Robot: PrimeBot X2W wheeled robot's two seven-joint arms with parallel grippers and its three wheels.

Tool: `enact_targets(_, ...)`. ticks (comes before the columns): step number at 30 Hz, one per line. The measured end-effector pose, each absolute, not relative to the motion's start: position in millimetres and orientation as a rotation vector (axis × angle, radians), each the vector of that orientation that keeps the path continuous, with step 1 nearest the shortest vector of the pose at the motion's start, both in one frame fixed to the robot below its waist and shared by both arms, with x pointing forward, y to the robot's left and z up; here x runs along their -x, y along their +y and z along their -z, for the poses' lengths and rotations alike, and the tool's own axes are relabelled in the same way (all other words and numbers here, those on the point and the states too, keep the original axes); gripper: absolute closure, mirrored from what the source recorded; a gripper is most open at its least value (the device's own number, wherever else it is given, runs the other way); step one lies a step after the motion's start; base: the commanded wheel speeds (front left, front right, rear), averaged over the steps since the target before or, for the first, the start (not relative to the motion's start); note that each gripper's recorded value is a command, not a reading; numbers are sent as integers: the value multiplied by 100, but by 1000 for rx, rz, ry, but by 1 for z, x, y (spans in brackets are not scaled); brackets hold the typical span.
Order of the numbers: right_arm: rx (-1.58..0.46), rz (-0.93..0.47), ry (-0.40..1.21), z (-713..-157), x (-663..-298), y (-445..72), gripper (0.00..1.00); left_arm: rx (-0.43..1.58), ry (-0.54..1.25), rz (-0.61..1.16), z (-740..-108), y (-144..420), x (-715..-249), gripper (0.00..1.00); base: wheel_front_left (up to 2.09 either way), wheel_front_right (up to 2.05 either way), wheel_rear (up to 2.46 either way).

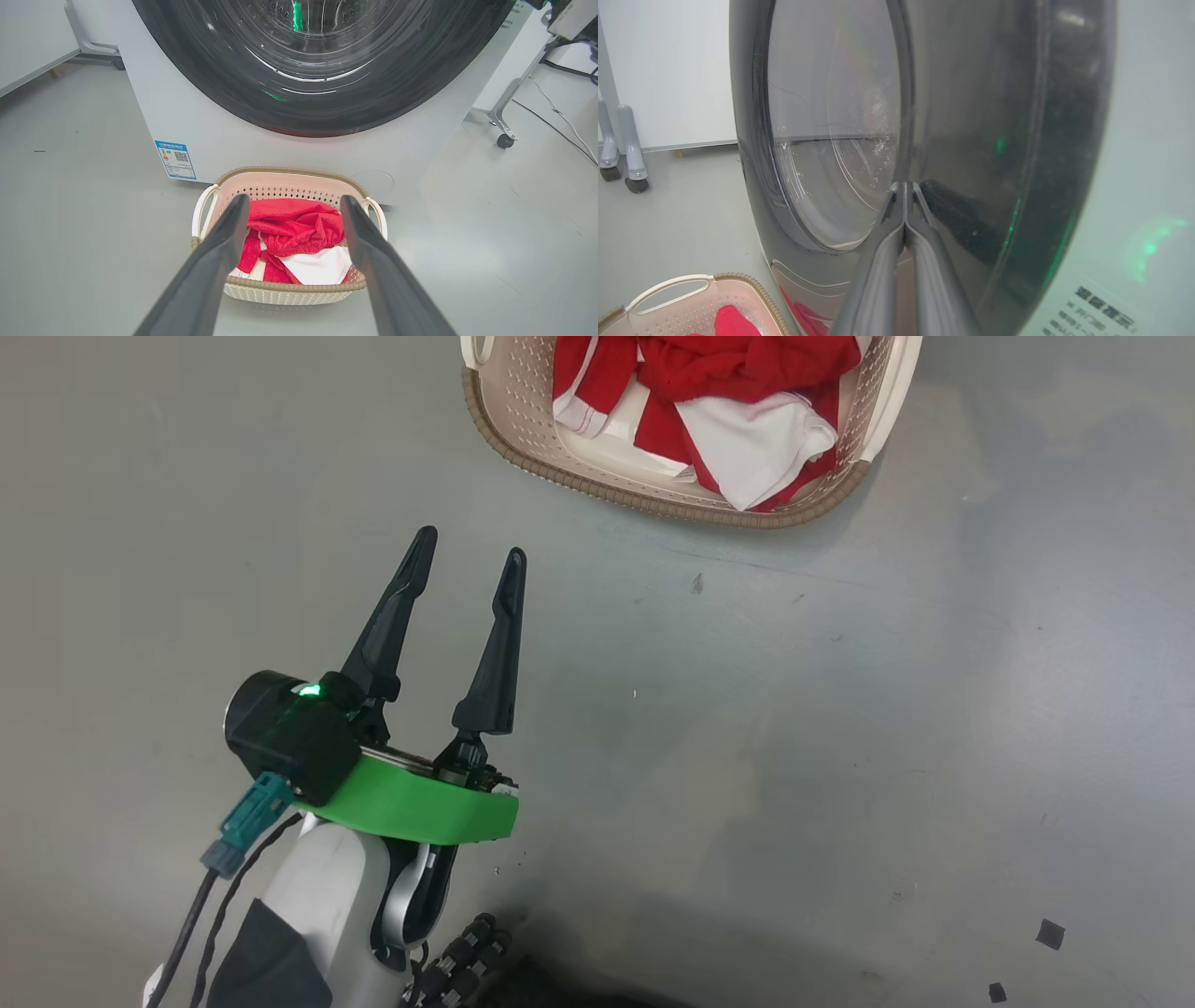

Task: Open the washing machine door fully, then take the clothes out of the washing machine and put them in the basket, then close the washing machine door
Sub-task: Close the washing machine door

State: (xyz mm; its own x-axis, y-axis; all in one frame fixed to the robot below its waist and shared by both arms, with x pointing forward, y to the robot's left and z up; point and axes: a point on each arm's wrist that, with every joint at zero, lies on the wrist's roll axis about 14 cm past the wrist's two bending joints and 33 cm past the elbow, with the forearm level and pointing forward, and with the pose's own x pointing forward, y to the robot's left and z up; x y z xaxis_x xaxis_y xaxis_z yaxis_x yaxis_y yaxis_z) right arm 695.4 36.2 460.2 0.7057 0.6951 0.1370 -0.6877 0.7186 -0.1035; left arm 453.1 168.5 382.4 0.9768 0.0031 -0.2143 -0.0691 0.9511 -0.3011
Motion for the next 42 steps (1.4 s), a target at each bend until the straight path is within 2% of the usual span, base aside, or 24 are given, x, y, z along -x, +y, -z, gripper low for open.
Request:
enact_targets(14, 51, -755, -157, -455, -691, 33, 100, 306, 191, -34, -392, 169, -457, 0, 0, 0, 0)
enact_targets(28, 12, -715, -15, -444, -639, 13, 100, 264, 101, -33, -431, 177, -453, 0, 0, 0, 0)
enact_targets(35, -50, -619, 14, -459, -617, -18, 100, 263, 65, -25, -449, 176, -445, 0, 0, 0, 0)
enact_targets(42, -121, -482, -29, -494, -595, -52, 100, 276, 37, -36, -462, 178, -433, 0, 0, 0, 0)
